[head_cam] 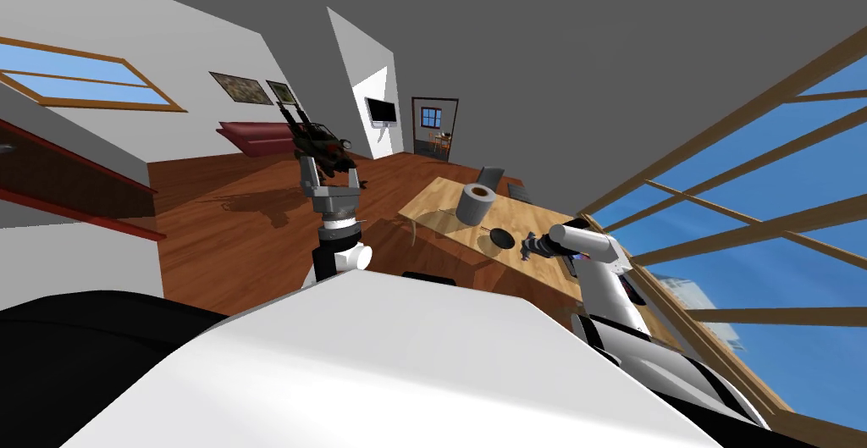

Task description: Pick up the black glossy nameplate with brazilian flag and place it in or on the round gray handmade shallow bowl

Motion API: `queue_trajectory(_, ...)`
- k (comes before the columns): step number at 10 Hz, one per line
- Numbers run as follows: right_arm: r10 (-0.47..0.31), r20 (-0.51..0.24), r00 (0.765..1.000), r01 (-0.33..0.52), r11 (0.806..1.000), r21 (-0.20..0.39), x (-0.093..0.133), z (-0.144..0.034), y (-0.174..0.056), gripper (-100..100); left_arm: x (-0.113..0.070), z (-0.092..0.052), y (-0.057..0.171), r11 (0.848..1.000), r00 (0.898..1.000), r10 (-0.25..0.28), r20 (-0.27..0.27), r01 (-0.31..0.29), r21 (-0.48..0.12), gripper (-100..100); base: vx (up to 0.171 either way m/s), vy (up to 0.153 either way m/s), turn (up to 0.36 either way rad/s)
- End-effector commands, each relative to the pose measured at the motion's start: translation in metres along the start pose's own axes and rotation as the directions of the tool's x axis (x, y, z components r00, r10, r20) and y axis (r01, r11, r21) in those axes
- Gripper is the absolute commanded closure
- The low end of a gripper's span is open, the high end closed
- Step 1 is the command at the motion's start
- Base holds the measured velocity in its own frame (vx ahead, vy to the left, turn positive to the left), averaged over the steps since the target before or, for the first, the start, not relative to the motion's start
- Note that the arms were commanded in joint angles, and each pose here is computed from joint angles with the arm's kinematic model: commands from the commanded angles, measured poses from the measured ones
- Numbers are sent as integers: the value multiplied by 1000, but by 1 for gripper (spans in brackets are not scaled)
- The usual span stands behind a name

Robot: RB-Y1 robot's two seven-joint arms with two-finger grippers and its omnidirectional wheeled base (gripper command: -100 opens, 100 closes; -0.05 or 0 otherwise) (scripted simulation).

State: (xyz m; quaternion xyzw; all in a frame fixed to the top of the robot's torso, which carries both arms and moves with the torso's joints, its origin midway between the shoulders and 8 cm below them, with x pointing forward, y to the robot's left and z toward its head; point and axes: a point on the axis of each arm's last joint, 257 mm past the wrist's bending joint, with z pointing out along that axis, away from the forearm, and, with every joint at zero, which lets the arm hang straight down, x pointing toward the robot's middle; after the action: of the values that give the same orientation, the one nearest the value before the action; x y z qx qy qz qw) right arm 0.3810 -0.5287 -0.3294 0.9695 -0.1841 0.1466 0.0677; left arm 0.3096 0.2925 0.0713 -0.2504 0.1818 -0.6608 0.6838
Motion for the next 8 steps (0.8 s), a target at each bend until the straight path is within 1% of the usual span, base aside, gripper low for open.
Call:
queue_trajectory(1, -13, -6, 1000, 13, 1000, 5, 6, -4, -10, 100, 0, 0, 0, 1000, 1000, 0, 0, 0, 0, 0, 202, -37, 12)
queue_trajectory(3, -34, -17, 999, 34, 999, 11, 15, -16, -30, 100, 0, 0, 0, 1000, 1000, 0, 0, 0, 0, 0, 233, -38, -9)
queue_trajectory(4, -27, -15, 1000, 27, 1000, 9, 13, -14, -23, 100, 0, 0, 0, 1000, 1000, 0, 0, 0, 0, 0, 103, -13, 18)
queue_trajectory(5, -27, -18, 999, 27, 1000, 10, 15, -15, -25, -100, 0, 0, 0, 1000, 1000, 0, 0, 0, 0, 0, 22, -2, 5)
queue_trajectory(8, -27, -19, 999, 27, 1000, 10, 15, -15, -25, -100, 0, 0, 0, 1000, 1000, 0, 0, 0, 0, 0, 3, 0, 0)
